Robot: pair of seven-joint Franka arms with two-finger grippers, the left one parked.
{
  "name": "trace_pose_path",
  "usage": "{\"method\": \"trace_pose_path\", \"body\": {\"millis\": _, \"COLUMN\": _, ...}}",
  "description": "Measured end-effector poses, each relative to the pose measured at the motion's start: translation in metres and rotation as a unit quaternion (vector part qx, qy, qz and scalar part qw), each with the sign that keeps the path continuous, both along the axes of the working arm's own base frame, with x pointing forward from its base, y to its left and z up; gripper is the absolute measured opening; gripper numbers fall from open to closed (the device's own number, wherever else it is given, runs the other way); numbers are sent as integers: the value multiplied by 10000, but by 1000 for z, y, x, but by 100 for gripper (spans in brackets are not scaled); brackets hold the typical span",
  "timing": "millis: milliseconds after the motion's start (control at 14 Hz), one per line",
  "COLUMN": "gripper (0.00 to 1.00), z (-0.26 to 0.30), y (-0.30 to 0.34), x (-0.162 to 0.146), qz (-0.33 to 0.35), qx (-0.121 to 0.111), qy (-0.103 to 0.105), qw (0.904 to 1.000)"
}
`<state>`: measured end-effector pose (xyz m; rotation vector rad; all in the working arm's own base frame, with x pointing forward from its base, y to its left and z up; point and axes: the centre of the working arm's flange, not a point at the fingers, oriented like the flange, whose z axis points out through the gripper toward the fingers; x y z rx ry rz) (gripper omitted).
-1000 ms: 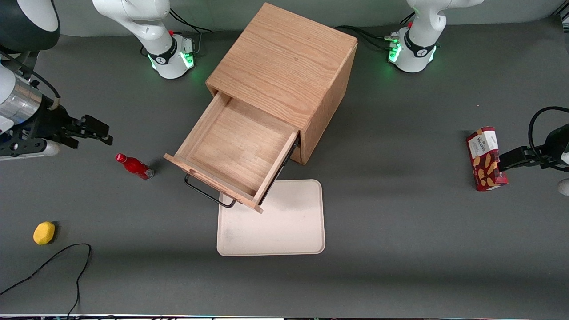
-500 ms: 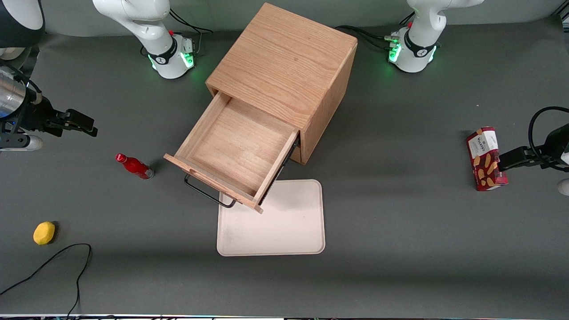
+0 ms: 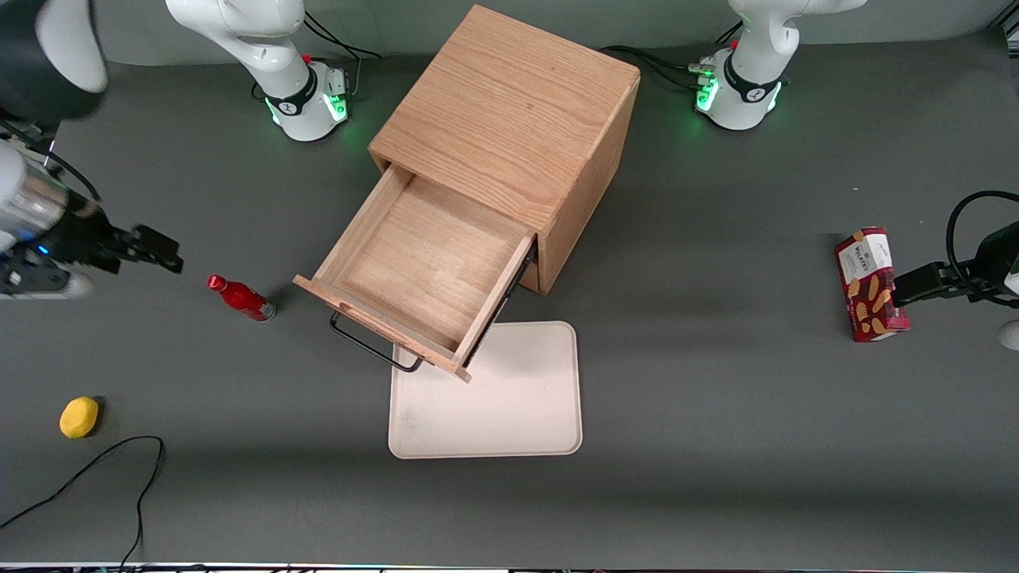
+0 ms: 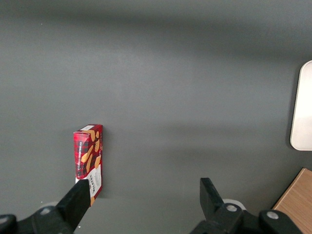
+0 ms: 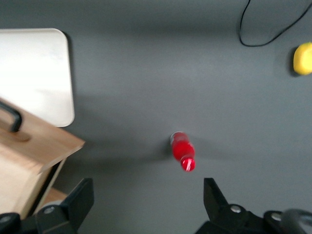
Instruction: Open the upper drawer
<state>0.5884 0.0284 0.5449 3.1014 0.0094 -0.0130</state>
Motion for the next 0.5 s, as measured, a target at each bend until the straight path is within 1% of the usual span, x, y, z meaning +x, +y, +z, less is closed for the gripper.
{"method": "trace_pose_path", "body": {"millis": 71, "gripper": 100, "z": -15, "y": 10, "x": 11, "qz": 124, "qx": -41, "qy": -25, "qw": 9999}}
{"method": "trace_pose_path", "body": {"millis": 143, "gripper": 100, "z": -29, "y": 21, "x": 23, "qz": 307, "qx": -67, "qy": -93, "qw": 9995}}
{"method": "trace_pose_path", "body": {"millis": 214, "gripper": 100, "z": -42, "y": 32, "x": 36, "qz": 677, "qx": -121, "qy": -200, "qw": 9974}}
{"method": "trace_pose_path", "body": {"millis": 286, "gripper": 100, "z": -55, "y": 41, "x": 48, "qz": 1243, "qx": -219, "qy": -321, "qw": 9915}}
{"method": "trace_pose_path", "body": {"millis": 429, "gripper": 100, "z": -83, "y": 59, "x": 68, "qz": 2324, "qx": -392, "qy": -550, "qw": 9703}}
{"method": "trace_pose_path", "body": {"millis": 500, "gripper": 100, "z": -96, "y": 67, "x": 76, "qz": 2714, "qx": -412, "qy": -629, "qw": 9595}}
